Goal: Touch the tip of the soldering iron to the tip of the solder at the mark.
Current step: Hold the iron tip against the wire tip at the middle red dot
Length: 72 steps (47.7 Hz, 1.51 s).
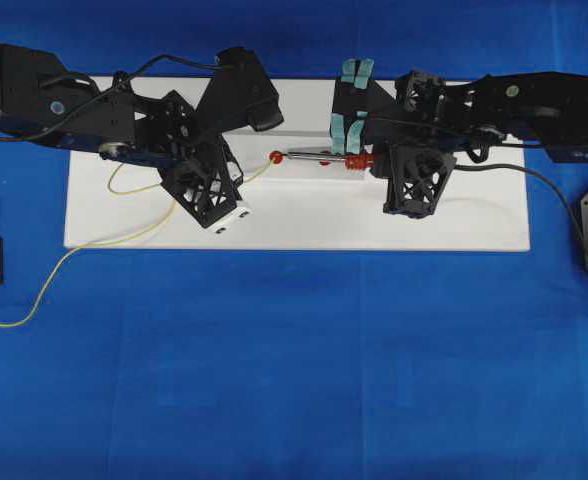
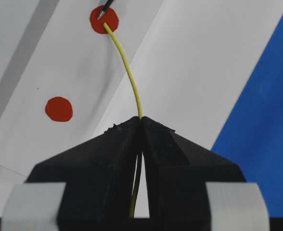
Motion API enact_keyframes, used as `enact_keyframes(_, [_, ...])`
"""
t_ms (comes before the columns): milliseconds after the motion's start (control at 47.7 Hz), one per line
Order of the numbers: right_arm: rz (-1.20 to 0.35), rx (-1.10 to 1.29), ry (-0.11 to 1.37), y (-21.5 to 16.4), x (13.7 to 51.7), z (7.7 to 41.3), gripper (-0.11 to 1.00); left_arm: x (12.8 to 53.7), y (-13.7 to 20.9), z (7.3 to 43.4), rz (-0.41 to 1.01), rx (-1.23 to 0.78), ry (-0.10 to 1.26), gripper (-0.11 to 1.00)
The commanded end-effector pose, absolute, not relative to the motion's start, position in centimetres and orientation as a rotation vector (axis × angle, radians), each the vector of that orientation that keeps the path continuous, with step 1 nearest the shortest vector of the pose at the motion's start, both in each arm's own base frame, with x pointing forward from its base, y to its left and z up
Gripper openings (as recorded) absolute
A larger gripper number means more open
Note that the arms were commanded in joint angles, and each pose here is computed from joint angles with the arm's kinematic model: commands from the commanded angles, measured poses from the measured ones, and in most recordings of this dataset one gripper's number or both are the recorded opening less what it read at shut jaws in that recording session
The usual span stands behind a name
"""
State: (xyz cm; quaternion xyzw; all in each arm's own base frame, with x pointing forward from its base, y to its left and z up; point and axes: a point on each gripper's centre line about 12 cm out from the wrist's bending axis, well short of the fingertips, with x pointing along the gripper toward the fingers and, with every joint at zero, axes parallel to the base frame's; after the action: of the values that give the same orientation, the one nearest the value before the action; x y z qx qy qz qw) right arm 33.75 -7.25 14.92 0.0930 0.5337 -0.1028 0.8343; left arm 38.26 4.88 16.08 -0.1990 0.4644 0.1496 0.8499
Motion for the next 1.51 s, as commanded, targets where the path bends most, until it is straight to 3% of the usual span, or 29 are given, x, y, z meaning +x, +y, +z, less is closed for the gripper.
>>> enact_keyframes(0, [-0.214,0.189,1.097,-7.29,34.38,16.02,0.08,38.6,4.82,17.08,0.306,-0.413,0.949,0.02])
enact_keyframes(1488, [-0.21,0.188,1.122,-7.3,34.72,16.1,0.08,38.69,4.77,17.12,0.302,-0.408,0.948,0.02])
